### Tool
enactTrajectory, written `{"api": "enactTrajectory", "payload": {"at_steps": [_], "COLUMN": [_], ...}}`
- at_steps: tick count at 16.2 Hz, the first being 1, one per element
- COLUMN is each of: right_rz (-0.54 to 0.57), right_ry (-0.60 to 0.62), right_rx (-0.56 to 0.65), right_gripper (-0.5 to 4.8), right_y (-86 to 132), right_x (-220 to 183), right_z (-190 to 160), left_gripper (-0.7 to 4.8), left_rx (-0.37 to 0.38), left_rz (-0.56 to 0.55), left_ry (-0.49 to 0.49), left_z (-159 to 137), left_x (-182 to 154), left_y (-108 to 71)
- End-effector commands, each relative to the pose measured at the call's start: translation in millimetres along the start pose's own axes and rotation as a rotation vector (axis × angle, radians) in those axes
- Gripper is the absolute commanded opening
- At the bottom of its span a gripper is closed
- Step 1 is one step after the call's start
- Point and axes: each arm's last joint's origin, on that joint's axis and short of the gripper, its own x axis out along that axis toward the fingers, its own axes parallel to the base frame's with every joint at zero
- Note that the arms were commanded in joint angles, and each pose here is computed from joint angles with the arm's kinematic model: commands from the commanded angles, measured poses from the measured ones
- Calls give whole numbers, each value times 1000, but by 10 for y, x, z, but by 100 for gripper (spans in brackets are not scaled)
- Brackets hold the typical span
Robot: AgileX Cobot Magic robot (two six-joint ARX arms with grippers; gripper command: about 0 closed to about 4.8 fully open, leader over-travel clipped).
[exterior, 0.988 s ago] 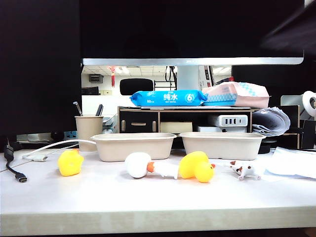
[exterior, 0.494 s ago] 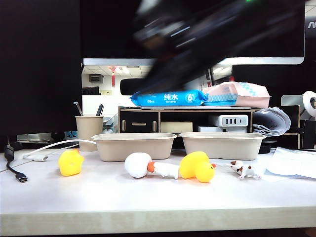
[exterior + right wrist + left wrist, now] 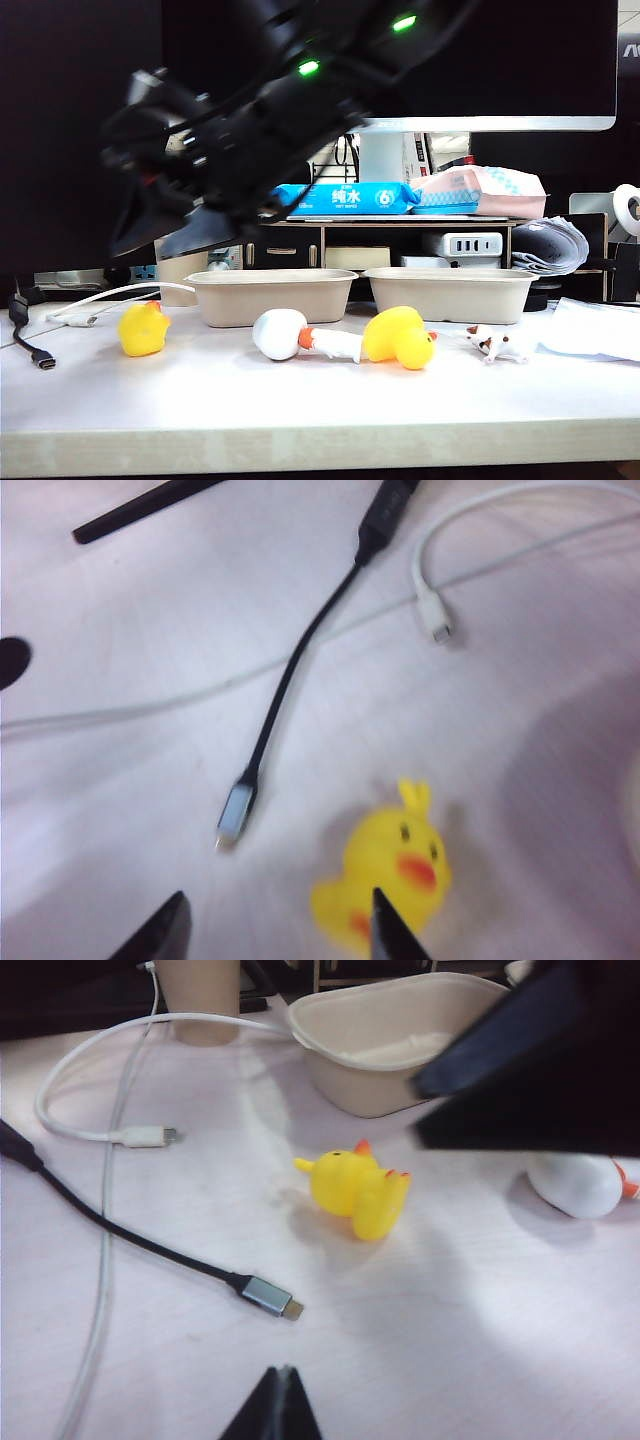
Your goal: Put the dolls with similar colors into the same paper box, while dolls with different colors go into separate paper boxes.
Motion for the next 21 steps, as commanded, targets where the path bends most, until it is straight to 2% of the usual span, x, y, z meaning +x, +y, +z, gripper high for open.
{"api": "enactTrajectory", "payload": {"at_steps": [1, 2, 7, 12, 17, 21], "right_rz": [-76, -106, -177, -171, -161, -178], "right_ry": [9, 21, 69, 92, 59, 73], "right_rx": [-15, -14, -13, 3, -4, 1], "right_gripper": [251, 279, 284, 284, 280, 187], "right_y": [45, 37, 22, 20, 52, 41], "right_x": [158, 203, 382, 501, 624, 674], "right_z": [23, 14, -133, -254, -313, -364], "left_gripper": [-5, -5, -5, -5, -5, -5], "left_rx": [4, 4, 4, 4, 4, 4], "left_rz": [-3, -3, -3, -3, -3, -3], "left_ry": [-9, -9, -14, -14, -14, -14], "left_z": [13, 13, 16, 16, 16, 16], "left_x": [-1, -1, -4, -4, -4, -4], "left_y": [-1, -1, -1, -1, -1, -1]}}
